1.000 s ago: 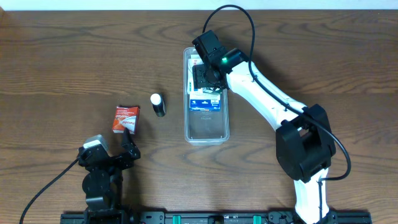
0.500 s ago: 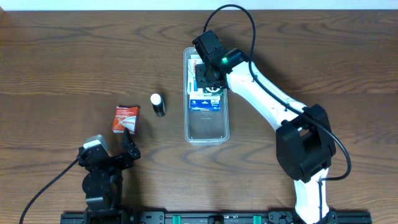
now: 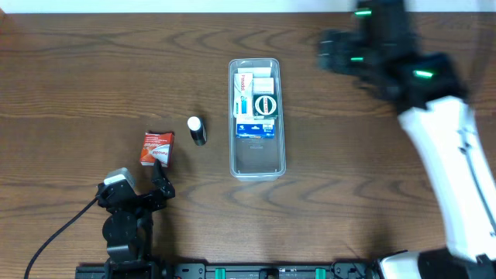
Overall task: Pack container
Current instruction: 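Place the Zam-Buk tin into the container, then raise the right arm, then reach the left gripper to the red Panadol Actifast box and grasp it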
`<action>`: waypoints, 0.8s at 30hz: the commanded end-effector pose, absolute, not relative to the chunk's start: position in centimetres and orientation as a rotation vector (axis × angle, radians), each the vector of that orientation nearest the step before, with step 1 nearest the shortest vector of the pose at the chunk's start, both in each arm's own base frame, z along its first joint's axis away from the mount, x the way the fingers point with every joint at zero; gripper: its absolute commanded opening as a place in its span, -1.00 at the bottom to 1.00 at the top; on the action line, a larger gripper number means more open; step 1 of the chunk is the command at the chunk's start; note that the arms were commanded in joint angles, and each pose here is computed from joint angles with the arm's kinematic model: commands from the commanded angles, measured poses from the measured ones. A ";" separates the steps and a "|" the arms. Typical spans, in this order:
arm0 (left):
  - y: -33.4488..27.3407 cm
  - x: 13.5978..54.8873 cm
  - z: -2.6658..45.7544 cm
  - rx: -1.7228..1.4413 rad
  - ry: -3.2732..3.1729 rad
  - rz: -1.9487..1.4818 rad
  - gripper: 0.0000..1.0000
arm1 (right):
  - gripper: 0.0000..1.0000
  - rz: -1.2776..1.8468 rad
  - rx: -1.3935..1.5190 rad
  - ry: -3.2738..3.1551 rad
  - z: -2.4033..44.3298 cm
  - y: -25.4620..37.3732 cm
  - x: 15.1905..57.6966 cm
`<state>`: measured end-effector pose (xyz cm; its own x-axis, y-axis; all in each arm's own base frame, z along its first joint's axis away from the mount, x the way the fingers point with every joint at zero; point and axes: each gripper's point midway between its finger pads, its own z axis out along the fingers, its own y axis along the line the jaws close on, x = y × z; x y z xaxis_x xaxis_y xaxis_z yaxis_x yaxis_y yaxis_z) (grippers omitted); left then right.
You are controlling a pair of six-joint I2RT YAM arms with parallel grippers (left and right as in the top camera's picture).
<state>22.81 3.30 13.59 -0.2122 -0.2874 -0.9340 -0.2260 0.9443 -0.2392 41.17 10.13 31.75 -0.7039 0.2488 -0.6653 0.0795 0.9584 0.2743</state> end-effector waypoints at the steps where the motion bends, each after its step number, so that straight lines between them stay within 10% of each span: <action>1: 3.2 22.8 12.3 -0.378 1.833 -0.063 0.96 | 0.84 0.236 0.294 2.344 32.3 6.5 40.4; 24: 3.0 22.8 20.2 -0.341 1.695 -0.074 0.96 | 0.99 0.156 0.309 2.410 31.9 3.5 37.9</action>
